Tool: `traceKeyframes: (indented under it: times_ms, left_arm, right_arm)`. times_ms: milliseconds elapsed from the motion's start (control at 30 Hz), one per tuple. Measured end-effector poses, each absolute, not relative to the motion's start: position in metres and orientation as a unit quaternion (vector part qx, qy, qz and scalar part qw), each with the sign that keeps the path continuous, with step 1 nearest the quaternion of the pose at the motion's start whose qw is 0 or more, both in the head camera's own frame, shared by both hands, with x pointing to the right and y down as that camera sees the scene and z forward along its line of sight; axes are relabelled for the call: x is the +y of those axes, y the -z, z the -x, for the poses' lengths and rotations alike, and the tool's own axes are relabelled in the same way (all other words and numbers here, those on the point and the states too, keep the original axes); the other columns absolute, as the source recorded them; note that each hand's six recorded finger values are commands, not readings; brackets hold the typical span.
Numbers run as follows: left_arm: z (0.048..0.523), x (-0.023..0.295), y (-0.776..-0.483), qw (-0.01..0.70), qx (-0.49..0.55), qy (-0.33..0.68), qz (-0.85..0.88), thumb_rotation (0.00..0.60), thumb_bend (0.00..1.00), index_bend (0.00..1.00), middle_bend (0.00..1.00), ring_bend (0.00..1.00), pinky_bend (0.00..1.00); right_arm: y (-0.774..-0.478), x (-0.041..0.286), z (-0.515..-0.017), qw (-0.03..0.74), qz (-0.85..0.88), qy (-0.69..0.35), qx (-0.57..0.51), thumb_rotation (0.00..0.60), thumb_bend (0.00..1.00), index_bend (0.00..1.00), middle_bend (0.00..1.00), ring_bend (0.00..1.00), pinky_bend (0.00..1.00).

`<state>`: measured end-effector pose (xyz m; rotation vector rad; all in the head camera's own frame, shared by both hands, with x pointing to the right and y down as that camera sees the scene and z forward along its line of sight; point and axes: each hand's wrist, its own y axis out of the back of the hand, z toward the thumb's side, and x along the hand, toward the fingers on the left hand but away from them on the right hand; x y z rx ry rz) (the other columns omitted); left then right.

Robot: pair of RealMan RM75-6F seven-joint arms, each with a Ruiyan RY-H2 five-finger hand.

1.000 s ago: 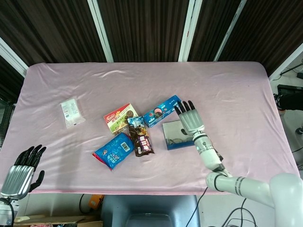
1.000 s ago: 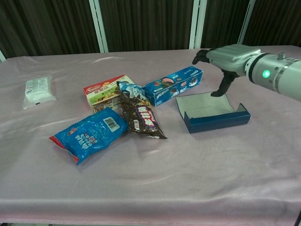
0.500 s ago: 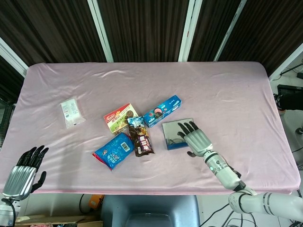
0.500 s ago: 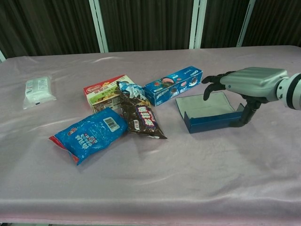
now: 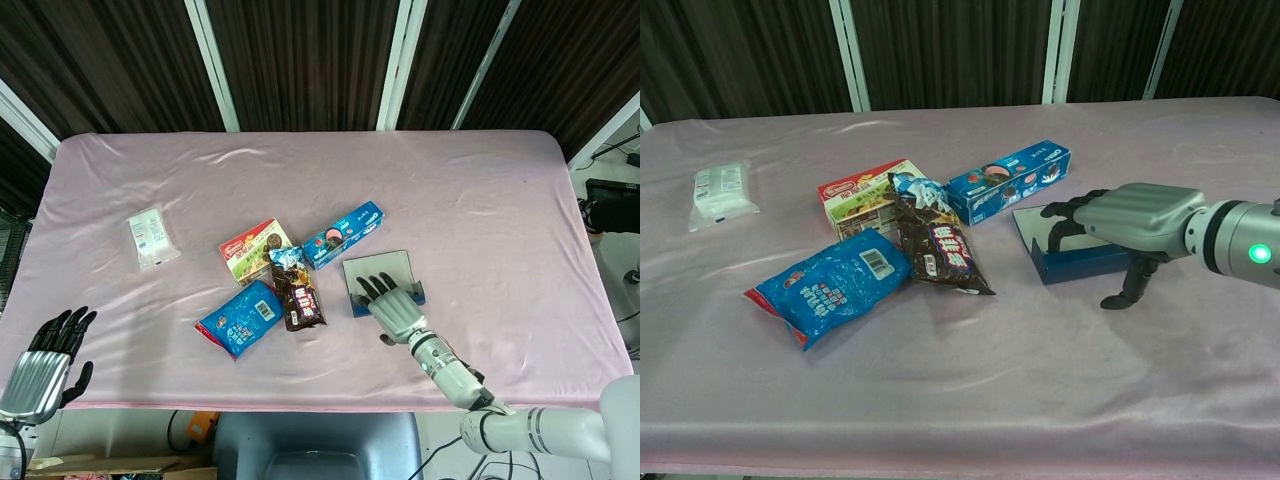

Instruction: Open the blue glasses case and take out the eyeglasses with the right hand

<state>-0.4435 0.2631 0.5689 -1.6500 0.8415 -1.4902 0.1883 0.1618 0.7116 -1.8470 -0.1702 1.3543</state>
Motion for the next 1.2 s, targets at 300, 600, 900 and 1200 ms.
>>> traceKeyframes:
  times_ms: [300,600,900,1200]
  left_arm:
    - [0.444,0.263,-0.567,0.374,0.331,0.581,0.643,0.600,0.46,0.00,0.05,0.05,0.15]
    - [0.443,0.265,-0.567,0.376,0.329,0.580,0.643,0.600,0.46,0.00,0.05,0.05,0.15]
    - [0.440,0.267,-0.569,0.377,0.323,0.581,0.645,0.600,0.46,0.00,0.05,0.05,0.15]
    - [0.438,0.267,-0.572,0.376,0.320,0.584,0.645,0.600,0.46,0.00,0.05,0.05,0.15]
  right_arm:
    - [-0.698,0.189,-0.200,0.422,0.739,-0.524,-0.032,0.600,0.36,0.39,0.00,0.00,0.00]
    - [-0.676,0.217,-0.242,0.430,0.734,-0.525,0.001,0.600,0.36,0.40,0.00,0.00,0.00]
    - [-0.662,0.228,-0.298,0.429,0.716,-0.551,-0.001,0.600,0.36,0.41,0.00,0.00,0.00]
    - [-0.669,0.213,-0.338,0.440,0.684,-0.581,-0.018,0.600,0.36,0.42,0.00,0.00,0.00]
